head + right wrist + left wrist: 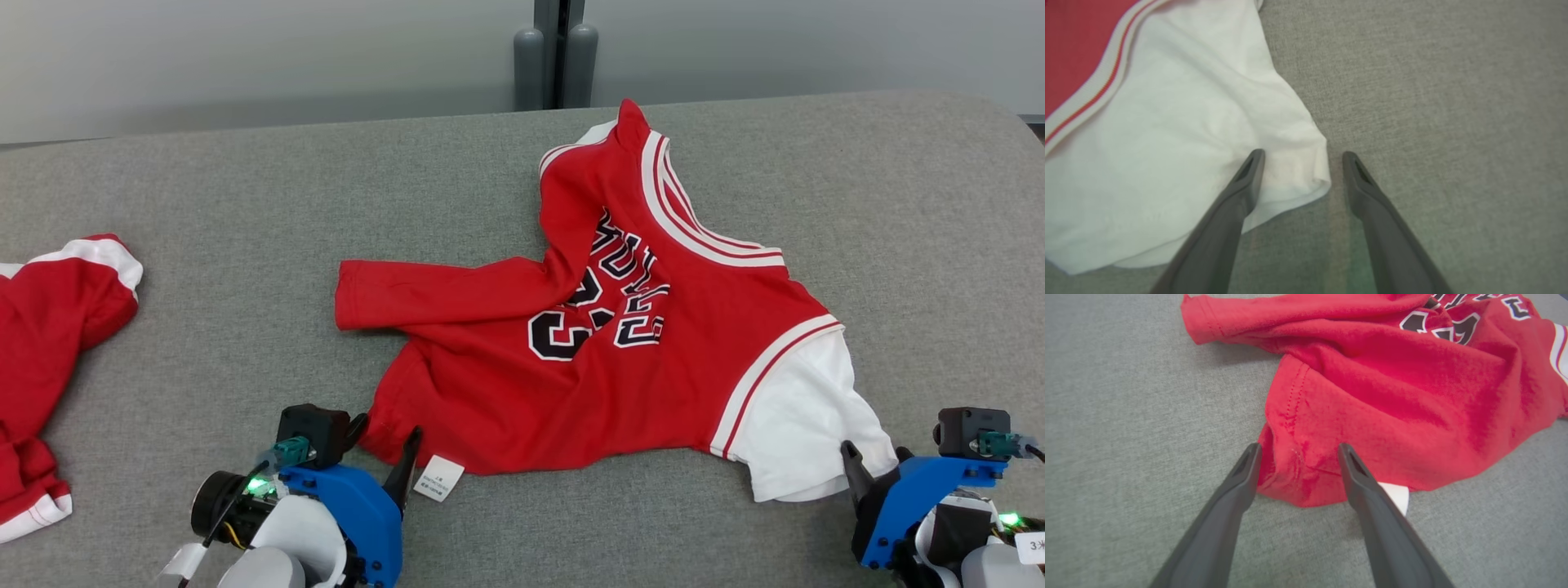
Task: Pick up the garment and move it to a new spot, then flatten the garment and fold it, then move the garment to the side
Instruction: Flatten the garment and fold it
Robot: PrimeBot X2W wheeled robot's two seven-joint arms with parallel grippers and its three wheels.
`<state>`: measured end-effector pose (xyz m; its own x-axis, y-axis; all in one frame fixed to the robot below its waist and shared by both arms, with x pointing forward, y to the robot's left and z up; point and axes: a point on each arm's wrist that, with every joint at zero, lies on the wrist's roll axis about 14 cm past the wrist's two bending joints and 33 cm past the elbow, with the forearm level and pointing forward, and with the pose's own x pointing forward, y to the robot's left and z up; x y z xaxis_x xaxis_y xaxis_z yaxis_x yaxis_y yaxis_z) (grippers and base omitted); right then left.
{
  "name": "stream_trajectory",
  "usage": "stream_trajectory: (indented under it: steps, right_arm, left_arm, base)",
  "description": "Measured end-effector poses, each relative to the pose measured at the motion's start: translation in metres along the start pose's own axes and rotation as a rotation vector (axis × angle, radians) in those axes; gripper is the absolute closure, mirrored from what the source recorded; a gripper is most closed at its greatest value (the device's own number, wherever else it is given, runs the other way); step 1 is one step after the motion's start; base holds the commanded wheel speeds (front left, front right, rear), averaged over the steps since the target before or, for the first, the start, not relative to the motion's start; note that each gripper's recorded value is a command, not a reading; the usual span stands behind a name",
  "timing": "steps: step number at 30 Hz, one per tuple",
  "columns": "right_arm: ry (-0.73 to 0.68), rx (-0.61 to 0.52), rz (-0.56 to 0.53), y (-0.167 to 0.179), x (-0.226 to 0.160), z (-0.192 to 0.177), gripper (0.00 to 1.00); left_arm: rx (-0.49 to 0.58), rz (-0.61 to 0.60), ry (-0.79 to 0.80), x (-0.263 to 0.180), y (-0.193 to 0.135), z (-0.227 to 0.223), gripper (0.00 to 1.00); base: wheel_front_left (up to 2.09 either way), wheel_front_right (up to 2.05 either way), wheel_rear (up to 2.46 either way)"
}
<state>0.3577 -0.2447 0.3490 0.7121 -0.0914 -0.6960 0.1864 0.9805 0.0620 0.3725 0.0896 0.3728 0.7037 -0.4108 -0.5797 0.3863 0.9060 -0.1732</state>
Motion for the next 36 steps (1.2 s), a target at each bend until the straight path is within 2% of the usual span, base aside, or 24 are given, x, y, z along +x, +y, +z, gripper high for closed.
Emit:
stream_trajectory:
  steps: [1, 2, 3, 4, 5, 6, 7, 11, 18, 23, 29, 36]
  right_arm:
    - [0.005, -0.004, 0.001, 0.001, 0.001, -0.001, 0.00]
    - [0.014, -0.009, 0.001, 0.001, 0.001, -0.002, 0.00]
    - [0.024, -0.014, 0.002, 0.001, 0.002, -0.003, 0.00]
    - [0.030, -0.017, 0.004, 0.002, 0.002, -0.004, 0.36]
    - [0.033, -0.020, 0.005, 0.002, 0.003, -0.004, 0.60]
    - [0.041, -0.027, 0.006, 0.003, 0.003, -0.006, 0.85]
    - [0.049, -0.034, 0.011, 0.005, 0.004, -0.006, 1.00]
    - [0.069, -0.054, 0.032, 0.013, 0.005, -0.008, 1.00]
    - [-0.030, -0.002, 0.049, 0.015, -0.005, 0.013, 1.00]
    - [-0.237, 0.052, 0.069, 0.015, -0.027, 0.067, 1.00]
    - [-0.472, 0.085, 0.096, 0.013, -0.073, 0.127, 1.00]
    - [-0.751, 0.157, 0.232, 0.027, -0.147, 0.193, 1.00]
  left_arm:
    - [-0.001, 0.000, 0.007, 0.001, 0.000, 0.000, 0.00]
    - [-0.003, -0.001, 0.011, 0.001, 0.000, -0.001, 0.07]
    - [-0.003, -0.001, 0.014, 0.001, 0.001, -0.001, 0.20]
    - [-0.003, 0.000, 0.018, 0.001, 0.002, -0.001, 0.51]
    - [-0.002, 0.001, 0.019, 0.002, 0.002, -0.001, 0.64]
    - [-0.002, 0.001, 0.020, 0.002, 0.003, -0.001, 0.71]
    - [-0.005, 0.001, 0.024, 0.003, 0.003, -0.002, 1.00]
    - [-0.016, -0.003, 0.040, 0.005, 0.004, -0.005, 1.00]
    - [-0.165, -0.030, -0.172, 0.000, -0.003, 0.040, 1.00]
    - [-0.291, -0.085, -0.358, -0.019, -0.014, 0.081, 1.00]
    - [-0.406, -0.183, -0.621, -0.059, -0.025, 0.147, 1.00]
    - [-0.532, -0.364, -0.881, -0.122, -0.042, 0.214, 1.00]
  base:
    - [0.00, 0.00, 0.00]
    - [0.00, 0.00, 0.00]
    - [0.00, 0.00, 0.00]
    - [0.00, 0.00, 0.00]
    - [0.00, 0.00, 0.00]
    - [0.00, 0.00, 0.00]
    - [0.00, 0.00, 0.00]
    - [0.00, 0.00, 0.00]
    - [0.00, 0.00, 0.00]
    - [0.00, 0.00, 0.00]
    - [0.00, 0.00, 0.00]
    - [0.00, 0.00, 0.00]
